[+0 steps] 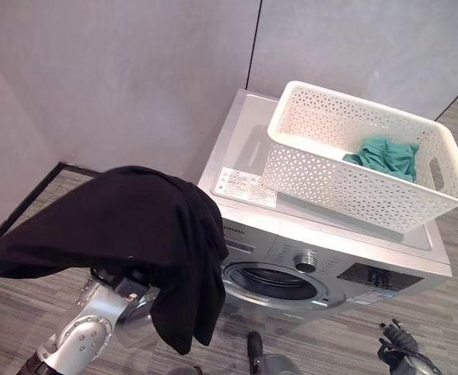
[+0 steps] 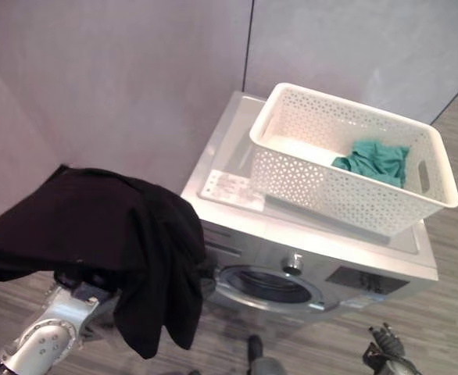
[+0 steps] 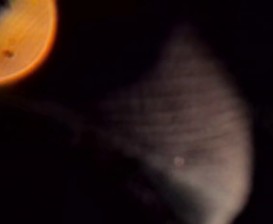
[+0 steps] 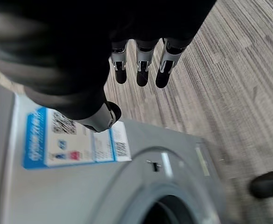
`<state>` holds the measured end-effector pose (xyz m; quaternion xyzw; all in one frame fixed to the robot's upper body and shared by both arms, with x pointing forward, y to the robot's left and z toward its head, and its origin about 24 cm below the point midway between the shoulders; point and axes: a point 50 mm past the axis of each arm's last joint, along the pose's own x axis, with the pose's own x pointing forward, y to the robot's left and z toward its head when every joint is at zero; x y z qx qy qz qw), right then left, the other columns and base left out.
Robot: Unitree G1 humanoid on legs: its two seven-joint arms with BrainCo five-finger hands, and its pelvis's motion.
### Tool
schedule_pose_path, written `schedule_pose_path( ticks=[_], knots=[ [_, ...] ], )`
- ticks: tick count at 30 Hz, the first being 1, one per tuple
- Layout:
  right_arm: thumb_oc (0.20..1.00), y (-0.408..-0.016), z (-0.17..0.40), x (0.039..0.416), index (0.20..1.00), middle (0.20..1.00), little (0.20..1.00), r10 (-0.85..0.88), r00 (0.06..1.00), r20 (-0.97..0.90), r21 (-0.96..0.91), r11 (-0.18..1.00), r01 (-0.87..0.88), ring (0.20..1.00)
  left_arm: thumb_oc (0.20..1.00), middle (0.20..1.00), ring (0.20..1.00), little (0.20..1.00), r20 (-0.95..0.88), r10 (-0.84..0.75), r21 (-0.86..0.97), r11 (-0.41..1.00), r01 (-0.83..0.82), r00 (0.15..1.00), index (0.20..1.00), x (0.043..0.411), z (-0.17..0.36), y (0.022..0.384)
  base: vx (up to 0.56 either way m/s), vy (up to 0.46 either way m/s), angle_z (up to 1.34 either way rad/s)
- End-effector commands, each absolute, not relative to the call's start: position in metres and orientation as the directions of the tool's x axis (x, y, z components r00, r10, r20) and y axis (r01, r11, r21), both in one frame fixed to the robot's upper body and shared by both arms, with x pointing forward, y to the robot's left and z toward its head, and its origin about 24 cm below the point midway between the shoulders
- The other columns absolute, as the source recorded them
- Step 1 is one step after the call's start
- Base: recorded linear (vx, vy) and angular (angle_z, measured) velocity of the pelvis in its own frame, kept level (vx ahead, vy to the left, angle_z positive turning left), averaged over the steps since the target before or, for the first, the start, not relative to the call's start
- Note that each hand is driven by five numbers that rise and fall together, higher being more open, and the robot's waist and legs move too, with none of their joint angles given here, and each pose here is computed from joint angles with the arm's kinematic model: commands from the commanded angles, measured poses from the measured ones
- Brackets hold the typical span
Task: Grab the laundry basket,head to the washer,open it,put in the laundry and shut it.
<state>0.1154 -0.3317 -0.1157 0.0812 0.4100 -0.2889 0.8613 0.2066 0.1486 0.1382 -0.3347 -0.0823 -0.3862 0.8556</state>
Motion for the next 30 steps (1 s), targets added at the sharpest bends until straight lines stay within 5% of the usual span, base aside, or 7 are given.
schedule_pose_path(
  ticks=[1, 9, 17, 18, 30],
  knots=[
    [1.0, -0.343, -0.11, 0.116, 1.0, 1.0, 1.0, -0.446, 0.494, -0.746, -0.168, 0.845, 0.508, 1.0, 0.2, 0.2, 0.2, 0.2, 0.511, -0.646, -0.405, 0.401, 0.822, 0.567, 0.2, 0.193, 0.164, 0.143, -0.01, -0.268, -0.12],
    [1.0, -0.325, -0.112, 0.126, 1.0, 1.0, 1.0, -0.385, 0.576, -0.721, -0.08, 0.872, 0.482, 1.0, 0.2, 0.2, 0.2, 0.2, 0.503, -0.633, -0.462, 0.379, 0.802, 0.588, 0.2, 0.197, 0.152, 0.131, -0.01, -0.173, 0.09],
    [1.0, -0.331, -0.113, 0.124, 1.0, 1.0, 1.0, -0.421, 0.535, -0.732, -0.073, 0.83, 0.552, 1.0, 0.2, 0.2, 0.2, 0.2, 0.449, -0.658, -0.491, 0.385, 0.782, 0.605, 0.2, 0.196, 0.141, 0.129, 0.01, 0.049, 0.03],
    [1.0, -0.356, -0.122, 0.033, 1.0, 1.0, 1.0, -0.536, 0.164, -0.828, -0.246, 0.611, 0.753, 1.0, 0.2, 0.2, 0.2, 0.2, 0.295, -0.521, -0.634, 0.52, 0.572, 0.801, 0.2, 0.221, 0.086, 0.137, 0.05, 0.091, -0.05],
    [1.0, -0.314, -0.144, 0.029, 1.0, 1.0, 1.0, -0.391, 0.189, -0.901, -0.195, 0.752, 0.629, 1.0, 0.2, 0.2, 0.2, 0.2, 0.247, -0.513, -0.601, 0.585, 0.545, 0.822, 0.2, 0.217, 0.082, 0.147, 0.04, -0.003, -0.06]
  ],
)
